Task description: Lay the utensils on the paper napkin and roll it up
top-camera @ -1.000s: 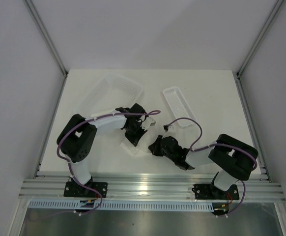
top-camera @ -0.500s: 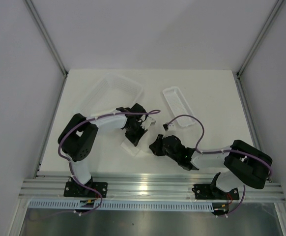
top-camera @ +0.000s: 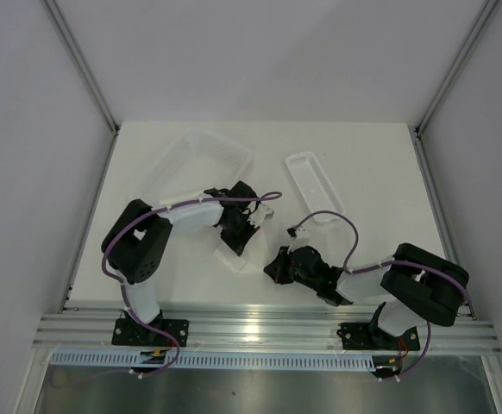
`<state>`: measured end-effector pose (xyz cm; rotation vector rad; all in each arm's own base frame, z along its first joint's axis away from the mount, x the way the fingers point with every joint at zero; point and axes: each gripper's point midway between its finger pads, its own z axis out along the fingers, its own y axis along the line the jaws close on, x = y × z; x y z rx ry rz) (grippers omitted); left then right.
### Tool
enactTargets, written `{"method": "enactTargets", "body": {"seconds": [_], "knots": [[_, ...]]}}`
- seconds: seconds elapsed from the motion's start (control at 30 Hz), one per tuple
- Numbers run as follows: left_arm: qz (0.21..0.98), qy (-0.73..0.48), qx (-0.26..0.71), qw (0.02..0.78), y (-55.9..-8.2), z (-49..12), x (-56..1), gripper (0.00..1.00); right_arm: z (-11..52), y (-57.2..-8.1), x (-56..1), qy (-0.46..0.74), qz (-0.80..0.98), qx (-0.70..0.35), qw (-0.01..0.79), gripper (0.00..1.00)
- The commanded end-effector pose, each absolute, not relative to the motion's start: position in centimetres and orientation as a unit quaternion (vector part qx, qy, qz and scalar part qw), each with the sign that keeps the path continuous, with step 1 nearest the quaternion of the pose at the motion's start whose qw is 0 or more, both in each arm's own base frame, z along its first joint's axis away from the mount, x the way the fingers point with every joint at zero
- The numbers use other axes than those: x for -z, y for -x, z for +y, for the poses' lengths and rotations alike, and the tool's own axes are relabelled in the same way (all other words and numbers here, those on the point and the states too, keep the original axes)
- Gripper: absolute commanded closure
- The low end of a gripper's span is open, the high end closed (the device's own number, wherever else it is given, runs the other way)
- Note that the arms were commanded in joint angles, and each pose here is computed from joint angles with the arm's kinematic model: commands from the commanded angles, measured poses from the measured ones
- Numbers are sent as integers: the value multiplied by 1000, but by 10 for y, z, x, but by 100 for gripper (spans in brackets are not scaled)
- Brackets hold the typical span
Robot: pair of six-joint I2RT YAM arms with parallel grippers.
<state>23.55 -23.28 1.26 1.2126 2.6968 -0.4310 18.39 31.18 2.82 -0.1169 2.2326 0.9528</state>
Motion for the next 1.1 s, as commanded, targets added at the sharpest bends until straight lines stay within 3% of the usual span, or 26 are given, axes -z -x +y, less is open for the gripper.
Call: {"method": "enactTargets", "body": {"seconds": [0.0,0.2,0.33,0.63,1.07], "knots": [[900,-402,136,98,-243,-235,-6,93,310,-184,-24,26,858,-376,349,100],[899,-407,130,98,-246,-234,-2,93,304,-179,-14,14,867,-368,335,100],[896,-416,118,103,-249,-231,1,93,319,-171,-39,41,853,-401,331,100],[891,-425,120,107,-249,-232,4,93,313,-186,-109,64,805,-412,423,100],[890,-429,118,105,-251,-233,5,93,314,-217,-43,45,845,-386,367,100]]}}
